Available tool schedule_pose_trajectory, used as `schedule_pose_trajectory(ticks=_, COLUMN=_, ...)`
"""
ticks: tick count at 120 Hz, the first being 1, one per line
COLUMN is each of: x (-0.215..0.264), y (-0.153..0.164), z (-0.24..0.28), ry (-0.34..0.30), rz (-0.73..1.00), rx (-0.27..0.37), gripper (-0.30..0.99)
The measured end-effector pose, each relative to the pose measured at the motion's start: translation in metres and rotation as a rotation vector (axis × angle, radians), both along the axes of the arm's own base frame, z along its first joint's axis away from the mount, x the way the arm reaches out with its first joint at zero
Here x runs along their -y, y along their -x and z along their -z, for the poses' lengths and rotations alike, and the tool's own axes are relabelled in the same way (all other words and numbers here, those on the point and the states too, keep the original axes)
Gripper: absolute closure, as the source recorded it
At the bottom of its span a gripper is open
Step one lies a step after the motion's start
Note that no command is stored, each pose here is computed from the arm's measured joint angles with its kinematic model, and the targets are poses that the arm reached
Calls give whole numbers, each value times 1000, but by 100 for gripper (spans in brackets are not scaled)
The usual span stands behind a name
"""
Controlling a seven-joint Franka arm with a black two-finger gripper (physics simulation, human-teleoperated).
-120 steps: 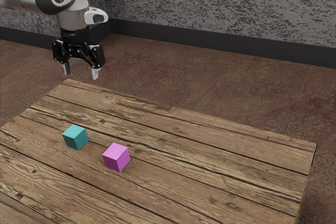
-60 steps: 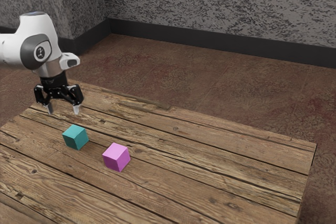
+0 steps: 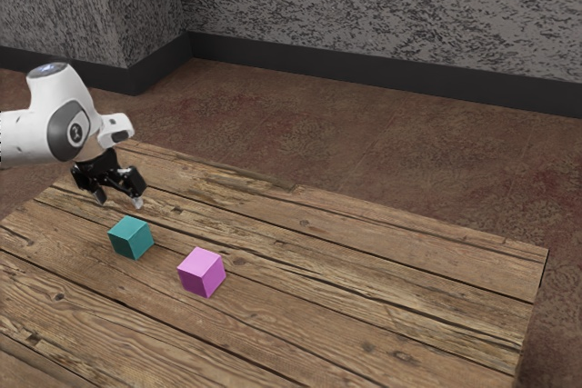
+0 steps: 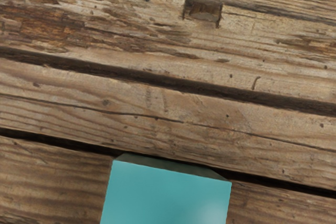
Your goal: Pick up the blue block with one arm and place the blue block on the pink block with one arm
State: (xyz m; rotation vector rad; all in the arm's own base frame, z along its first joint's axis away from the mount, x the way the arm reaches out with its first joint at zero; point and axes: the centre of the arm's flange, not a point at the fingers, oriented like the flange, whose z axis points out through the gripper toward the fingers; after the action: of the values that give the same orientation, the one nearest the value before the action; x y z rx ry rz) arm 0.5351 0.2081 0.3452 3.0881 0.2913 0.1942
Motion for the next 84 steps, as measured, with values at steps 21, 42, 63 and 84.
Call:
schedule_pose_trajectory(ticks=21, x=-4, y=-4, z=21, ry=-1, rz=61, rx=14, gripper=0)
schedule_pose_trajectory(ticks=42, x=-13, y=-4, z=33, ry=-4, rz=98, rx=22, gripper=0)
schedule_pose_trajectory(ticks=63, x=-14, y=-5, z=46, ry=-3, rz=132, rx=22, gripper=0)
schedule_pose_trajectory(ticks=84, x=-12, y=1, z=55, ry=5, rz=165, rx=21, gripper=0)
